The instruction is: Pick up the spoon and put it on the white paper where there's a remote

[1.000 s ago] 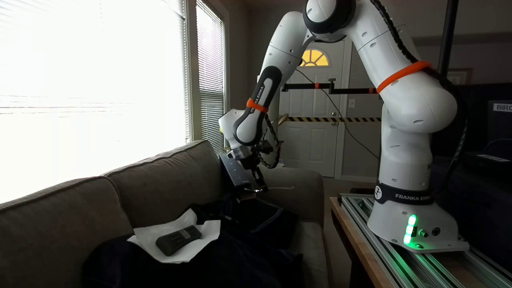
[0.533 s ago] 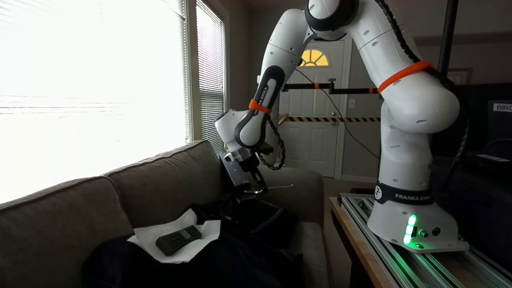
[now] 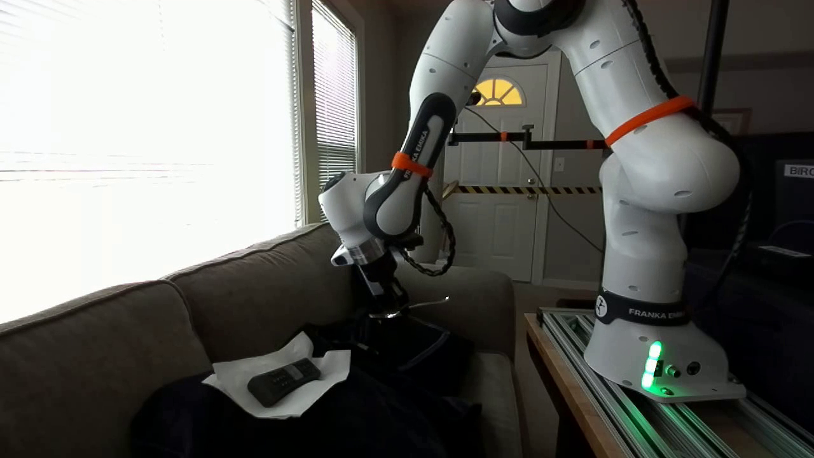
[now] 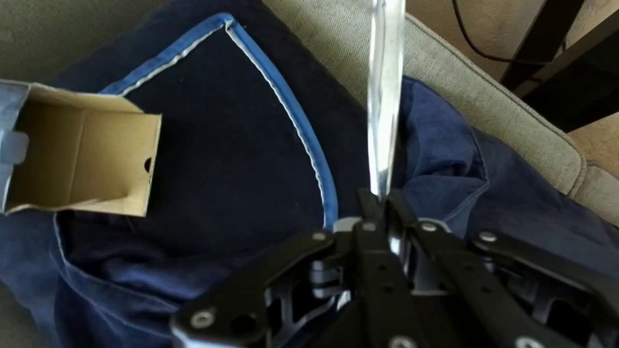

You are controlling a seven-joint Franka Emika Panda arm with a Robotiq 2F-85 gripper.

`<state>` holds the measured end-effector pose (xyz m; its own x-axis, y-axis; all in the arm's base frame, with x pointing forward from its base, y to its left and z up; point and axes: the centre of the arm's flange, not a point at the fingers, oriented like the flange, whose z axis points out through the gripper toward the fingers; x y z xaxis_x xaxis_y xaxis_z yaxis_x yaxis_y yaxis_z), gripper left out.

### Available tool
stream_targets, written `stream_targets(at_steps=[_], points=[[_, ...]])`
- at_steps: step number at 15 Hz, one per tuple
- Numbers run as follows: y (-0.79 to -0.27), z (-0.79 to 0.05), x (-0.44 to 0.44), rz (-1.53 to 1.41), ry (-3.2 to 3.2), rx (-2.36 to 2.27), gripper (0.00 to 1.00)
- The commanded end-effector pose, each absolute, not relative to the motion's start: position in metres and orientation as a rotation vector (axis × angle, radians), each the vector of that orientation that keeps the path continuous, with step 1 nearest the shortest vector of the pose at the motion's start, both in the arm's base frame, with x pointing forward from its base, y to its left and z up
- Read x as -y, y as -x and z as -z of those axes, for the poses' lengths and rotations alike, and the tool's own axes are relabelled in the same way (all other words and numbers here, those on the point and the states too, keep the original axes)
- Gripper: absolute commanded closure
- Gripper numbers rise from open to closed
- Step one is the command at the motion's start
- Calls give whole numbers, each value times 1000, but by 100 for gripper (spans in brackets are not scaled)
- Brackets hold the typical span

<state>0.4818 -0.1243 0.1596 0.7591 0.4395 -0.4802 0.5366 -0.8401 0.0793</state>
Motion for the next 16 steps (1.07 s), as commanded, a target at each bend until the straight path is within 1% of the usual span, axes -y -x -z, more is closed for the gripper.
stream_targets(at_steps=[1,10,16], points=[[-492,-168,84,700,-2663,-872,98],[-531,-174,-32,747,-2542,-1003,98],[-563,-168,-83,773,-2508,-961,98]])
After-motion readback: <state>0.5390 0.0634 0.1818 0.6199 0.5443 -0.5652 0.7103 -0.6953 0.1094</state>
